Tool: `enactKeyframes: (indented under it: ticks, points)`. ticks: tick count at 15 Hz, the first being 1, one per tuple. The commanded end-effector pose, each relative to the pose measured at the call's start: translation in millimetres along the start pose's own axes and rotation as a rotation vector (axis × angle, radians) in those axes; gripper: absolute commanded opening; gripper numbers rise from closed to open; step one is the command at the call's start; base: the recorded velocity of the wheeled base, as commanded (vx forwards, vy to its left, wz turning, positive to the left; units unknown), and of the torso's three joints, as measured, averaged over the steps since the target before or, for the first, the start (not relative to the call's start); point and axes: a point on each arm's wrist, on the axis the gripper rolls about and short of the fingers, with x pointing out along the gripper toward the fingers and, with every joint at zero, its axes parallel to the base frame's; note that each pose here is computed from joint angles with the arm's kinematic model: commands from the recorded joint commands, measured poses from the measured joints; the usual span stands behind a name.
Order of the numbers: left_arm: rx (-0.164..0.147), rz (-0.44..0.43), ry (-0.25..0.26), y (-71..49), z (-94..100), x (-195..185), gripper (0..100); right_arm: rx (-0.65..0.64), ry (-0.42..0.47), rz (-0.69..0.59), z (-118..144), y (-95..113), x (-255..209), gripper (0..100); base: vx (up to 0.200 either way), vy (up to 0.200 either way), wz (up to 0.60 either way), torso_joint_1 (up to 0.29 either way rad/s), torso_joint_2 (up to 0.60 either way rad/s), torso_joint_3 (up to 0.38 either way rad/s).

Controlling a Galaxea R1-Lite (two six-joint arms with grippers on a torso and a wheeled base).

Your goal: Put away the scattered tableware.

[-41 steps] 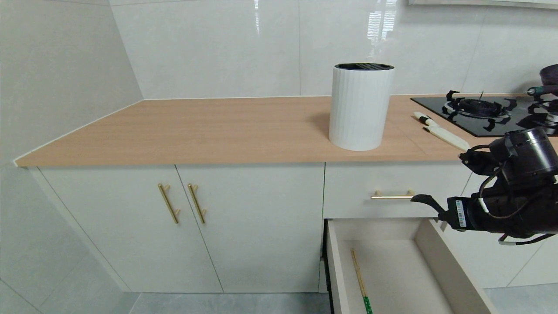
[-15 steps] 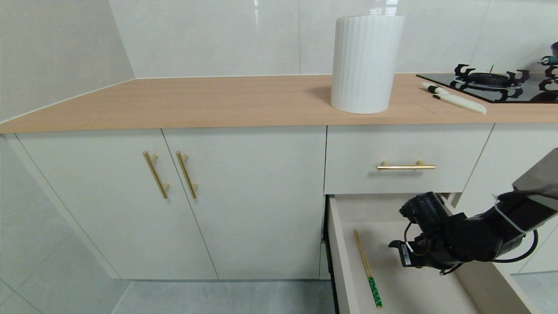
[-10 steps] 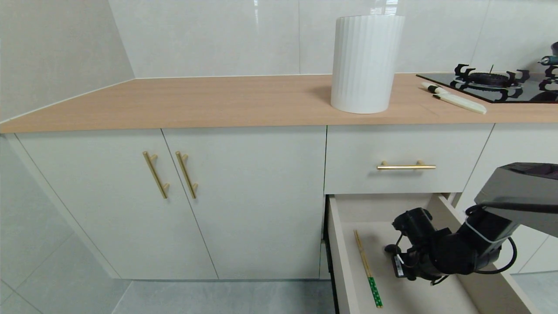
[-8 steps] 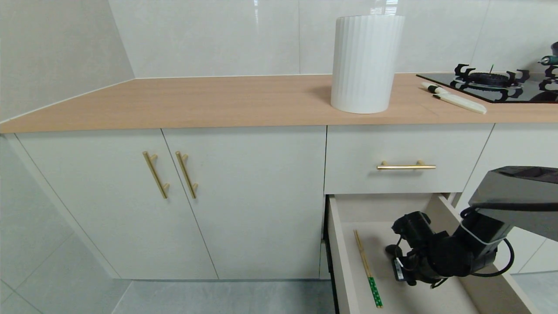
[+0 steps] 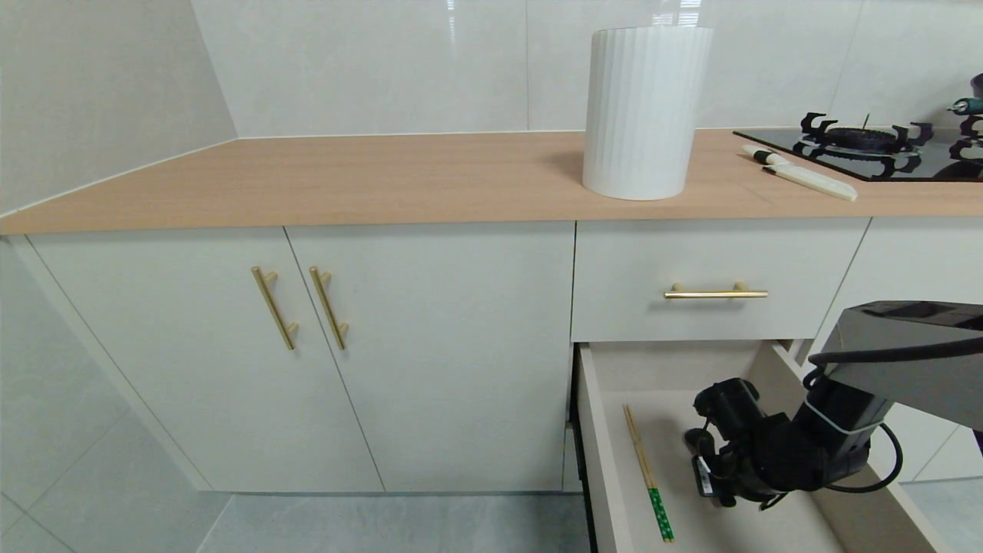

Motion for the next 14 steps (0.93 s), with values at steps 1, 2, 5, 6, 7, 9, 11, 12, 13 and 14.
enactKeyframes:
  ticks: [1,2,5,6,7,9,11,12,13,14]
  points:
    - [0.0,0.0,0.0,0.0,0.0,0.0,100,-0.003,0.005,-0.016,-3.4,0.6,6.1,0,0.0,0.0,0.0,0.0,0.0,0.0]
    - [0.0,0.0,0.0,0.0,0.0,0.0,100,0.0,-0.005,-0.02,-3.3,1.0,8.2,0,0.0,0.0,0.0,0.0,0.0,0.0]
    - [0.0,0.0,0.001,0.0,0.0,0.1,100,0.002,-0.01,-0.024,-2.9,0.6,8.7,0,0.0,0.0,0.0,0.0,0.0,0.0]
    - [0.0,0.0,0.001,0.0,0.0,0.1,100,0.002,-0.01,-0.022,-2.8,0.8,9.1,0,0.0,0.0,0.0,0.0,0.0,0.0]
    - [0.0,0.0,0.0,0.0,0.0,0.0,100,0.003,-0.013,-0.023,-2.3,0.8,8.7,0,0.0,0.0,0.0,0.0,0.0,0.0]
    - [0.0,0.0,0.0,0.0,0.0,0.0,100,0.004,-0.015,-0.023,-2.2,0.8,8.7,0,0.0,0.0,0.0,0.0,0.0,0.0]
    - [0.0,0.0,0.0,0.0,0.0,0.0,100,0.005,-0.019,-0.022,-1.7,0.9,8.7,100,0.0,0.0,0.0,0.0,0.0,0.0]
    - [0.0,0.0,0.0,0.0,0.0,0.0,100,0.005,-0.019,-0.022,-1.7,0.9,8.7,100,0.0,0.0,0.0,0.0,0.0,0.0]
    - [0.0,0.0,0.0,0.0,0.0,0.0,100,0.005,-0.019,-0.022,-1.7,0.9,8.7,100,0.0,0.0,0.0,0.0,0.0,0.0]
    - [0.0,0.0,0.001,0.0,0.0,0.1,100,0.005,-0.02,-0.021,-1.6,1.0,8.7,100,0.0,0.0,0.0,0.0,0.0,0.0]
